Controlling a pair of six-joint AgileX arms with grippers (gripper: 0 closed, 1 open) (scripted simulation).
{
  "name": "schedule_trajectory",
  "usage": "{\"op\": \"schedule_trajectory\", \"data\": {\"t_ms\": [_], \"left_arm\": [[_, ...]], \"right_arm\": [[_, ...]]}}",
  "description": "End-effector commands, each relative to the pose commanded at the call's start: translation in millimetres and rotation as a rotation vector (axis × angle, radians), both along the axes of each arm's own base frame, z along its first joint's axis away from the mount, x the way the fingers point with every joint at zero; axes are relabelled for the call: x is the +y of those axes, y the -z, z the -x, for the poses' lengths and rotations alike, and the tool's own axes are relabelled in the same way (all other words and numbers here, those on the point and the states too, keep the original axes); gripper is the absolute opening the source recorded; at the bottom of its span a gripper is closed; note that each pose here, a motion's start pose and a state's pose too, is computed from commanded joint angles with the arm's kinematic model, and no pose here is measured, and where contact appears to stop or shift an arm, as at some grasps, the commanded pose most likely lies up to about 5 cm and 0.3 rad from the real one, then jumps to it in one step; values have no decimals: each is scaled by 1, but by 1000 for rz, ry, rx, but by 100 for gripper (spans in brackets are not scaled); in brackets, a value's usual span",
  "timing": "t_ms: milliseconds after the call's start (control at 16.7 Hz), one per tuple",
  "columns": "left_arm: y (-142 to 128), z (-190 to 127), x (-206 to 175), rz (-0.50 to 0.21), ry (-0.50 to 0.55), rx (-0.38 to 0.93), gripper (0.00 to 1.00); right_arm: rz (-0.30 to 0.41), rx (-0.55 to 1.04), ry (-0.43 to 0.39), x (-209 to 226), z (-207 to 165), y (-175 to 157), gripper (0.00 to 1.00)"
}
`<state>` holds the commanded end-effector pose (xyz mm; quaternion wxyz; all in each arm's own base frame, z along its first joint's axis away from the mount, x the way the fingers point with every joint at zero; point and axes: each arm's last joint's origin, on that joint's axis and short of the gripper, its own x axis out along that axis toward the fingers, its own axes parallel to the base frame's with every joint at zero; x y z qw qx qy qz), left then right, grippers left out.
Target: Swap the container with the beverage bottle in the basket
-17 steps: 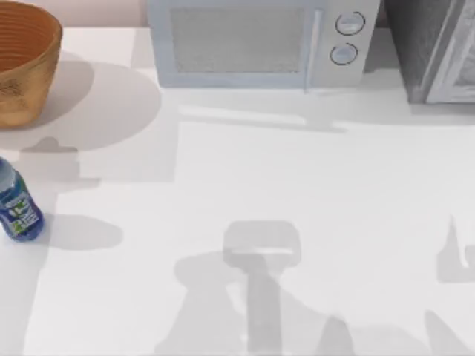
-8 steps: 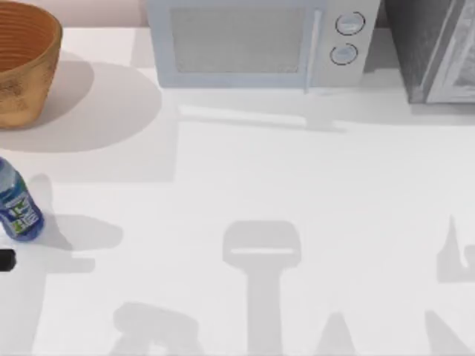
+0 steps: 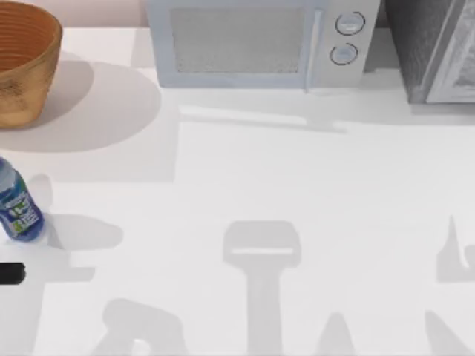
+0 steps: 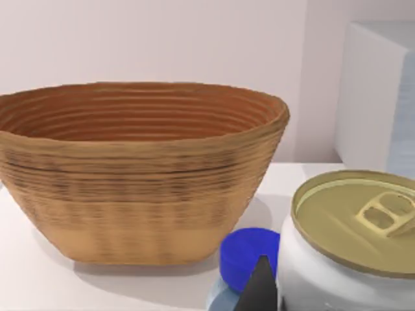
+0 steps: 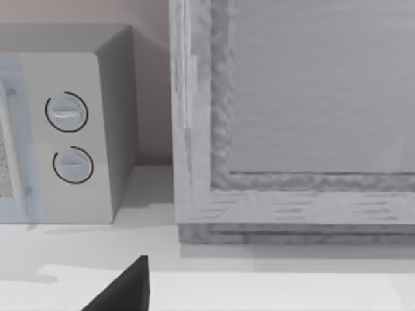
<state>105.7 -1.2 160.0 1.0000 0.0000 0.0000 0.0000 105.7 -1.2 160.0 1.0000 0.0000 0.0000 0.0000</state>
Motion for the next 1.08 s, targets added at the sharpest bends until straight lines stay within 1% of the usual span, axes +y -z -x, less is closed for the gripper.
{"op": "schedule_trajectory", "data": {"t_ms": [240, 360, 480, 660, 780, 960, 1080], "left_arm": [[-1, -1, 0, -2, 9, 15, 0], [-8, -4, -2, 0, 46, 27, 0], [-19, -10, -5, 1, 105, 37, 0], [-46, -26, -12, 4, 233, 31, 0], [-64, -44, -19, 5, 336, 24, 0], [-87, -81, -34, 7, 503, 15, 0], [-95, -111, -46, 7, 619, 10, 0]], "right_arm": [[0, 0, 0, 0, 0, 0, 100], [0, 0, 0, 0, 0, 0, 100], [0, 0, 0, 0, 0, 0, 100], [0, 0, 0, 0, 0, 0, 100], [0, 0, 0, 0, 0, 0, 100], [0, 0, 0, 0, 0, 0, 100], [0, 0, 0, 0, 0, 0, 100]]}}
